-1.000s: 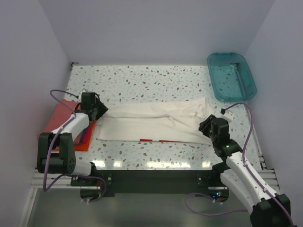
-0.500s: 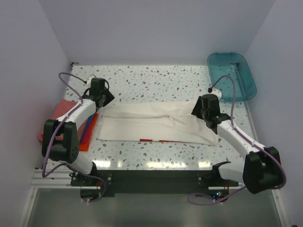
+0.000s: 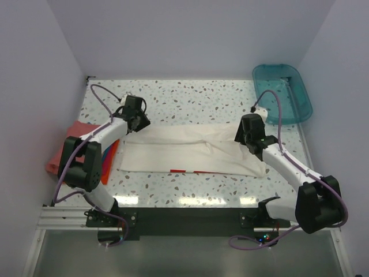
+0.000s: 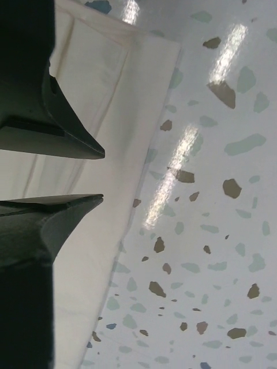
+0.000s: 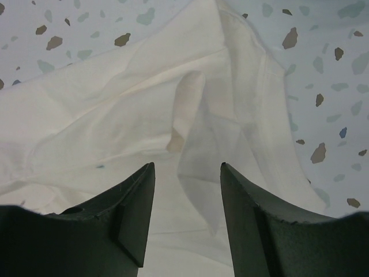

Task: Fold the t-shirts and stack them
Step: Fold the tshirt

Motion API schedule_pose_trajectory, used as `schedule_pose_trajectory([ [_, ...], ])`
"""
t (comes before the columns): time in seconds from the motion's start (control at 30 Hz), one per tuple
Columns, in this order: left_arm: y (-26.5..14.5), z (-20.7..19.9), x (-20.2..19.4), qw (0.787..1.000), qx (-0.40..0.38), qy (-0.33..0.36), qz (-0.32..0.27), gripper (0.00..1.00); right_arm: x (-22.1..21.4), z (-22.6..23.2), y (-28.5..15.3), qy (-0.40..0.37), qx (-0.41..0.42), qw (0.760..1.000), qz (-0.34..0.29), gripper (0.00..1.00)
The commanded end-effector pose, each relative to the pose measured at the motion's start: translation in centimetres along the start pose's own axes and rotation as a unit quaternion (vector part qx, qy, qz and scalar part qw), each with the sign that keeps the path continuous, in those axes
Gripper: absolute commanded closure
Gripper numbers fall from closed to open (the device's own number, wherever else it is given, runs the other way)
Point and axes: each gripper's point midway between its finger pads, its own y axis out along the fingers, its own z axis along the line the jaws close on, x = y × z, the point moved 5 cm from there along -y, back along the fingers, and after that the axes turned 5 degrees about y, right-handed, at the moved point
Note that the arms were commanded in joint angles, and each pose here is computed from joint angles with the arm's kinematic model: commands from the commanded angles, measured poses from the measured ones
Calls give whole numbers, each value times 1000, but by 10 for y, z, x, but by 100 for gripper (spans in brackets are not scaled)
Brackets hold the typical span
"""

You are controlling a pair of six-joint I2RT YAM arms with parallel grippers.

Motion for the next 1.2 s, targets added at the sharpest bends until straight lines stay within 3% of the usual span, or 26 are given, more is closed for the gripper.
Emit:
schedule_pose_trajectory([
  [0.0,-11,-31,-7,997,-67,39,-6,65,-7,-5,1,-22,-18,1000,2,47],
  [0.3,-19,-74,-39,985,-135,107,21,65,-34,-12,26,-53,-69,995,57,49],
  [0.4,-23,-77,-44,983,-143,114,29,65,-35,-19,20,-44,-82,994,52,66],
  [0.7,-39,-70,-51,979,-155,123,39,65,-27,-40,-15,-13,-99,995,29,71],
  [0.93,-53,-69,-56,974,-180,125,54,65,-40,-60,-20,30,-100,991,81,90],
  [1.07,-59,-72,-56,971,-197,126,55,65,-22,-47,-25,39,-53,997,50,84],
  [1.17,-65,-74,-54,968,-206,130,57,65,-10,-26,-24,36,-20,998,47,87],
])
